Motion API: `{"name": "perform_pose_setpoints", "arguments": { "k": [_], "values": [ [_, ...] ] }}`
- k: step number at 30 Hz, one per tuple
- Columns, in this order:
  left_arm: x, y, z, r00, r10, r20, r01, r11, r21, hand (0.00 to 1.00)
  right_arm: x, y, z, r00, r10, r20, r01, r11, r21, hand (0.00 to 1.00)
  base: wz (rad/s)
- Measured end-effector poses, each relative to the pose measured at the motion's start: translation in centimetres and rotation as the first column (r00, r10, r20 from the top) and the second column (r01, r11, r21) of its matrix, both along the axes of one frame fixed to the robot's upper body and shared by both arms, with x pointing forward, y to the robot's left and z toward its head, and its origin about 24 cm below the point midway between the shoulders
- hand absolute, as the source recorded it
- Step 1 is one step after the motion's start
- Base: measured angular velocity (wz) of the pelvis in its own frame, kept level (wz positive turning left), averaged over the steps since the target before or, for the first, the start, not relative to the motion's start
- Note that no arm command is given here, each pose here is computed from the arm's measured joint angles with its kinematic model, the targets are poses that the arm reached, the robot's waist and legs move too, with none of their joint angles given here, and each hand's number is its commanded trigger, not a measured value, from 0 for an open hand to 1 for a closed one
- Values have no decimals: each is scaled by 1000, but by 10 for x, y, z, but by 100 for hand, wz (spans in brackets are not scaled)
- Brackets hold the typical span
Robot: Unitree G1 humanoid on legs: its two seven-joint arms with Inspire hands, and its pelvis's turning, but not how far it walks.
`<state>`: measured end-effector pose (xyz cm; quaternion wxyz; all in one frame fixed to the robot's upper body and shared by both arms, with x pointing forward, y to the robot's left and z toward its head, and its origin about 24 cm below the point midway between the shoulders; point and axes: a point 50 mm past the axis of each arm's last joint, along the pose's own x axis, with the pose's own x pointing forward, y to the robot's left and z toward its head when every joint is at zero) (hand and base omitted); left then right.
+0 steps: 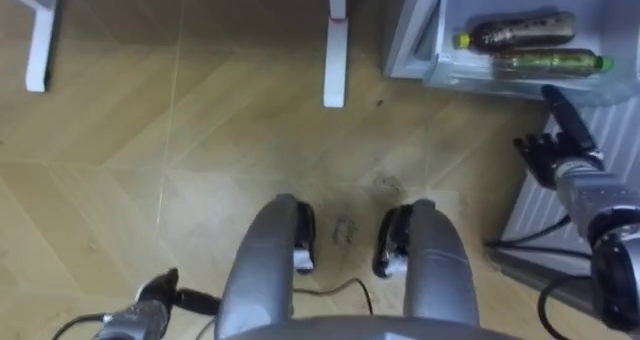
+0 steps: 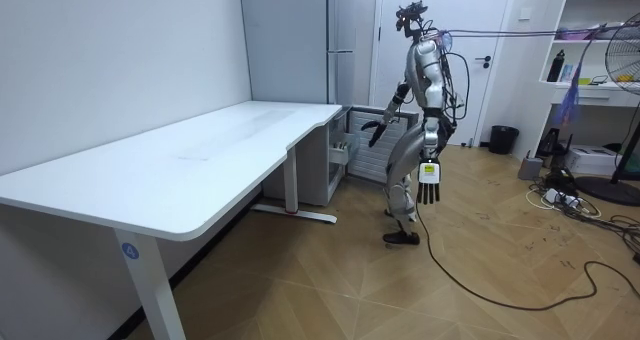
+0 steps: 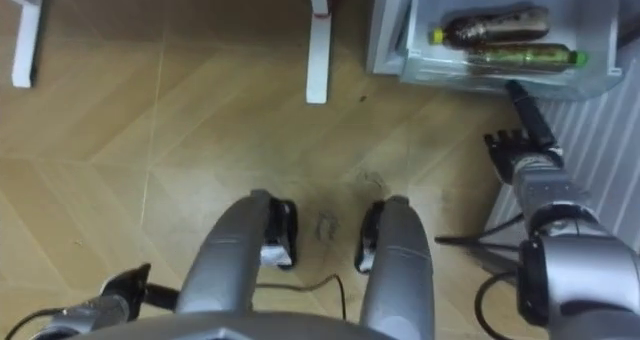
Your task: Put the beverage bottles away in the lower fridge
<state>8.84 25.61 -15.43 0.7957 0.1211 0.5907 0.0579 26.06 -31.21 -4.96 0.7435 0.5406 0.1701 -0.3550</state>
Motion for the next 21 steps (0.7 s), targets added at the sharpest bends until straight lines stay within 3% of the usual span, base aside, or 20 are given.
{"name": "perform_pose_setpoints", "arguments": {
  "k": [9, 21],
  "values": [
    [15, 0, 7, 997, -13, 75, 12, 1000, 6, 0, 27, -15, 40, 985, -13, 170, 22, 998, -54, 0, 10],
    [13, -1, 8, 995, -2, 96, 4, 1000, -18, 0, 33, -22, 53, 978, -14, 210, 33, 996, -85, 0, 6]
  ]
}}
